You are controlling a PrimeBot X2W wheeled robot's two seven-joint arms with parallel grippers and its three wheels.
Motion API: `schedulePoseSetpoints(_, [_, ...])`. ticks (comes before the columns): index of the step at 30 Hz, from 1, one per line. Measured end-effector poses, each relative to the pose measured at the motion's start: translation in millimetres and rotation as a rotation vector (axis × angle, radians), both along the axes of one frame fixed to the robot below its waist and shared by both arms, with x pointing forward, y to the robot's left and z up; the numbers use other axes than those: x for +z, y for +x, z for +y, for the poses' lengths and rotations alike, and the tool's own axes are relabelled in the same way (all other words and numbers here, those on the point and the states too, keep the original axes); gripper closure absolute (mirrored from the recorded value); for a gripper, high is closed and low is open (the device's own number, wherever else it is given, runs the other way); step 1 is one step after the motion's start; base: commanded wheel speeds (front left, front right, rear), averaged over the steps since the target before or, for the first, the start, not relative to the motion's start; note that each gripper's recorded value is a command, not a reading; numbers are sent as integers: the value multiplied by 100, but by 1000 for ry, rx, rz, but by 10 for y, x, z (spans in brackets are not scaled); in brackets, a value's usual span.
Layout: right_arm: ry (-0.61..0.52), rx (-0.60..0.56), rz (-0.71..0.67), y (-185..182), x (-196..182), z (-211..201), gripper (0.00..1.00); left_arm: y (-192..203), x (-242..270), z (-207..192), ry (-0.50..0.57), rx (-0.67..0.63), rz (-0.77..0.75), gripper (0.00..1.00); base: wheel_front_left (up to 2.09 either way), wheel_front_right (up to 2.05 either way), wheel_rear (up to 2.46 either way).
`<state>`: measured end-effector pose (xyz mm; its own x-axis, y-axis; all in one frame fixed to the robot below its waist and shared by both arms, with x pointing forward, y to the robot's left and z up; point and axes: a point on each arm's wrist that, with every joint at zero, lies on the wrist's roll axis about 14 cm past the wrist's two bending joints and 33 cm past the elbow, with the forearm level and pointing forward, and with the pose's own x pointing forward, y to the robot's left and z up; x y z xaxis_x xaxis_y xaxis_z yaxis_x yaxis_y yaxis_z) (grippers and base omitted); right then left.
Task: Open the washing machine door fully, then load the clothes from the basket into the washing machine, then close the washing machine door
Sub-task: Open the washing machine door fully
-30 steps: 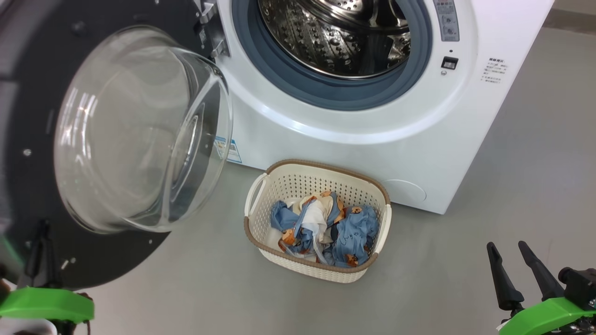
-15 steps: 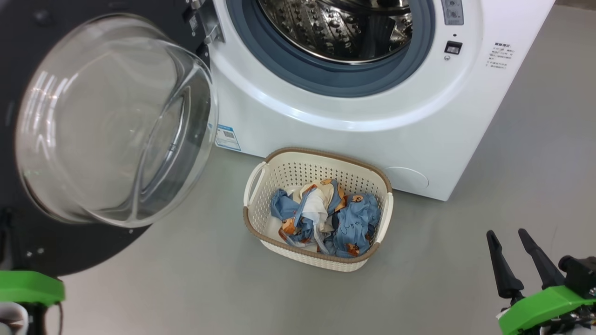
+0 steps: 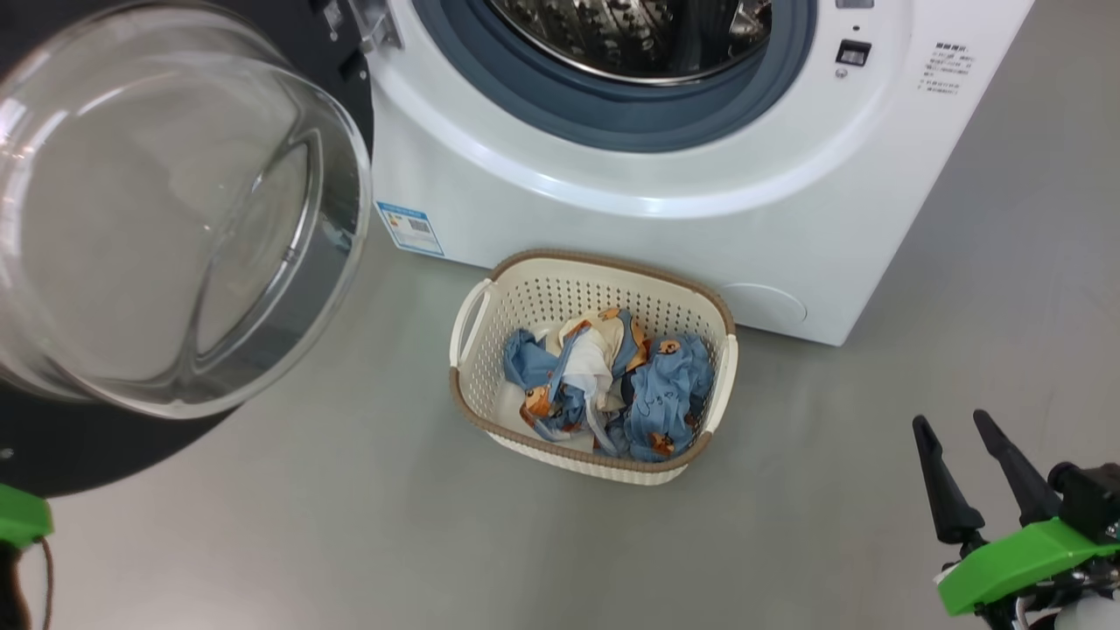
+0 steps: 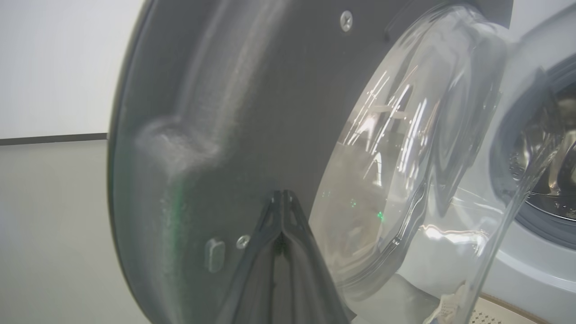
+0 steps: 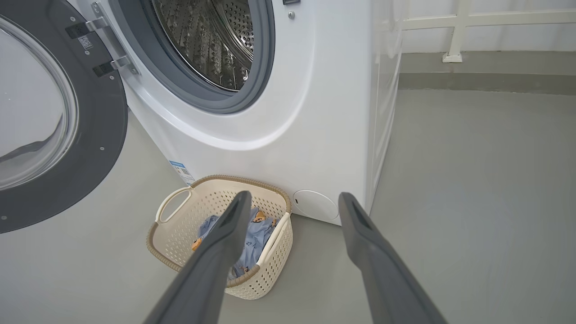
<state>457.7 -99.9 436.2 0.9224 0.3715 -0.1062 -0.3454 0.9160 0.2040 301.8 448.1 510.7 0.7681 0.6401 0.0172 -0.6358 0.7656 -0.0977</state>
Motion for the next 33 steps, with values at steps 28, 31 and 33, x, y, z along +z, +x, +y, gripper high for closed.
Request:
schedulePoseSetpoints(28, [-48,13,-18,241,-91,-27,0,165,-141,307,-34,77,62,100,0,0,0])
schedulePoseSetpoints(31, [-48,11,-23,238,-69,-34,0,162,-135,309,-35,76,61,100,0,0,0])
schedulePoseSetpoints(33, [-48,10,-27,236,-50,-36,0,162,-126,302,-38,73,56,100,0,0,0])
